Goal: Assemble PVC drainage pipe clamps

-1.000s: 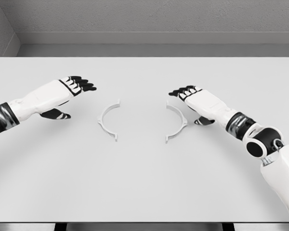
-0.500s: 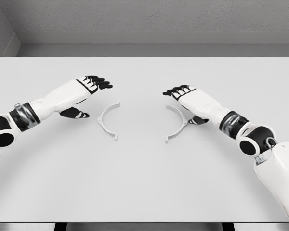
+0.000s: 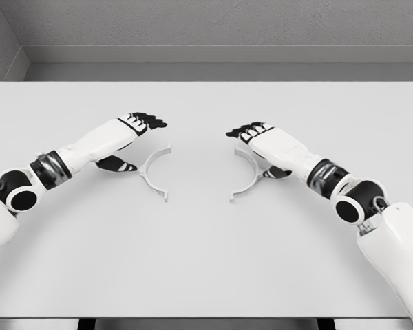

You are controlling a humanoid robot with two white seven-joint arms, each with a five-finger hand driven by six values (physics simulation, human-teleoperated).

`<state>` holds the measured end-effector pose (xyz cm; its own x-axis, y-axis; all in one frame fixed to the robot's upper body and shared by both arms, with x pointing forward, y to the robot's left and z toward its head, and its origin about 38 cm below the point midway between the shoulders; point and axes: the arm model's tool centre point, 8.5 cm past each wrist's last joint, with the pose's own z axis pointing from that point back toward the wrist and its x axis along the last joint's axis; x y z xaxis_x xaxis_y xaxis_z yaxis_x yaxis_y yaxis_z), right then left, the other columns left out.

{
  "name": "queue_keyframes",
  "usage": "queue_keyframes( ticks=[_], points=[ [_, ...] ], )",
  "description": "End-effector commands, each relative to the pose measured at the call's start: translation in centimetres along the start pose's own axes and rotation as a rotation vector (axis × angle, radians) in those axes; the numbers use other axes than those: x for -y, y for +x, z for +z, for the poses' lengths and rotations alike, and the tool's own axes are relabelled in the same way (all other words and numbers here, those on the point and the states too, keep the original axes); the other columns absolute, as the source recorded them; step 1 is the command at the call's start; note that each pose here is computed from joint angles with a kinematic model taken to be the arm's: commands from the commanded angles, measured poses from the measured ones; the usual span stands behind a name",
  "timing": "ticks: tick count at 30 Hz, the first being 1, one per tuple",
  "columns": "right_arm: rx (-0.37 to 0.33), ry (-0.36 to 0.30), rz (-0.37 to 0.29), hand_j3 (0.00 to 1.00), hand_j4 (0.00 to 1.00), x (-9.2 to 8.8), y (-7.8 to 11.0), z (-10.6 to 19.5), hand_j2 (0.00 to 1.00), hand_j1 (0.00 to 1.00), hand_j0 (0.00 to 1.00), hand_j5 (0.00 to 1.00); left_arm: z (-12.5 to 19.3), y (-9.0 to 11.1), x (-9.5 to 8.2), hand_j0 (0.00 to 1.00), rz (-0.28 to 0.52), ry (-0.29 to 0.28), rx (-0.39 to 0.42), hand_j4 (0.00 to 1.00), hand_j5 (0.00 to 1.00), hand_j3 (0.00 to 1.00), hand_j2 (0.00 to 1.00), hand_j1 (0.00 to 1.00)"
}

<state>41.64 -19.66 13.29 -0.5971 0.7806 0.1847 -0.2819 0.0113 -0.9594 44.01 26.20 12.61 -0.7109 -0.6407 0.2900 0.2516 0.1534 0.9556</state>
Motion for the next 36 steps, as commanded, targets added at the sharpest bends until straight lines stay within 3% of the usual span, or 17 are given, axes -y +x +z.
queue_keyframes(
  ticks=[1, 15, 27, 36],
  points=[
    [0.005, -0.001, -0.008, 1.00, 1.00, -0.1, 0.2, -0.2, 1.00, 1.00, 1.00, 1.00, -0.2, 0.1, 0.1, 1.00, 0.012, 0.007, 0.001, 1.00, 1.00, 1.00, 1.00, 1.00],
    [-0.001, 0.019, -0.014, 1.00, 1.00, -0.6, -0.1, -0.8, 1.00, 1.00, 1.00, 1.00, -0.1, -0.6, 0.9, 1.00, 0.032, -0.002, -0.023, 1.00, 1.00, 1.00, 1.00, 1.00],
    [0.019, 0.014, -0.026, 1.00, 1.00, -0.3, 0.8, -2.2, 1.00, 1.00, 1.00, 1.00, -1.9, 1.1, 1.6, 1.00, 0.061, 0.020, 0.019, 1.00, 1.00, 1.00, 1.00, 1.00],
    [0.030, 0.017, -0.033, 1.00, 1.00, -0.2, 1.2, -3.4, 1.00, 1.00, 1.00, 1.00, -2.8, 2.8, 2.9, 1.00, 0.069, -0.007, 0.067, 1.00, 1.00, 1.00, 1.00, 1.00]
  ],
)
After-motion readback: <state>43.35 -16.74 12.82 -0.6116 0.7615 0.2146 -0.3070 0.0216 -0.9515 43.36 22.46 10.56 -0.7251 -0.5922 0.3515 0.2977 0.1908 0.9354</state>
